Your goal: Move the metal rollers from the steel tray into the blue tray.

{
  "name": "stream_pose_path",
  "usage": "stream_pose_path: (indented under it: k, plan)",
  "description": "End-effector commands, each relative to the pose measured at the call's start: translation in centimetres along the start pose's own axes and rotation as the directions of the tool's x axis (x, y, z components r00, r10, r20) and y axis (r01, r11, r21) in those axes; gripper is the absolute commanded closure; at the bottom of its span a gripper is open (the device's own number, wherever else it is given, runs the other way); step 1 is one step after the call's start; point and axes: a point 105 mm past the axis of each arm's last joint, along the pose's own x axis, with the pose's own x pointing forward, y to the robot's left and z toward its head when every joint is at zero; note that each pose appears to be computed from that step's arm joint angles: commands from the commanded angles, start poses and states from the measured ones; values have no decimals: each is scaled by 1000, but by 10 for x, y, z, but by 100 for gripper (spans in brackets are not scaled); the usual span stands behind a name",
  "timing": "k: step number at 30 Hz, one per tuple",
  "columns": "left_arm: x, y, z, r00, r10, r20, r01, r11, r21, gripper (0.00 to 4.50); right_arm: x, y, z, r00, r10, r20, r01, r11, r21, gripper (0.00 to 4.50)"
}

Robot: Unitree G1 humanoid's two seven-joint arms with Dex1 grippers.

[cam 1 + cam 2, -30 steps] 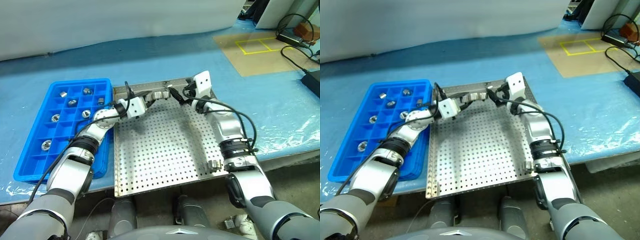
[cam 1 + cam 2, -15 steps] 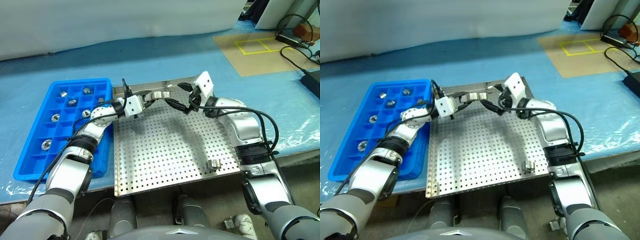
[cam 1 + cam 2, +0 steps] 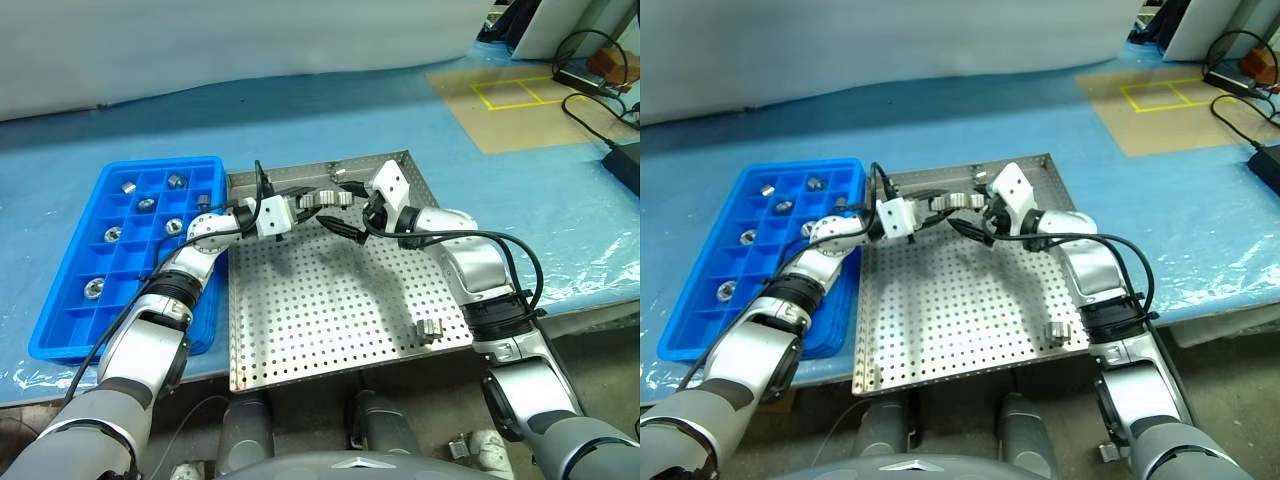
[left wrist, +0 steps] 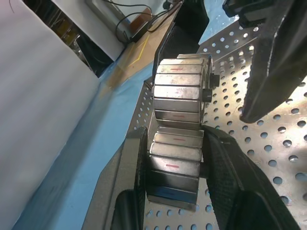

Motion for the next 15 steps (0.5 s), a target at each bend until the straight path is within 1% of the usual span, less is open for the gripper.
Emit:
stream_pose_path:
  k: [1, 8, 15]
  plan:
    - [5, 14, 21, 996, 15, 84, -19, 999, 41, 312, 0, 4, 14, 999, 16, 40, -14, 998, -54, 3]
    - [3, 6, 20, 996, -22, 82, 19, 999, 38, 312, -1, 4, 17, 998, 18, 52, -15, 998, -56, 3]
    - [1, 9, 16, 998, -18, 66, 16, 999, 37, 312, -4, 1, 13, 999, 4, 40, -2, 998, -58, 3]
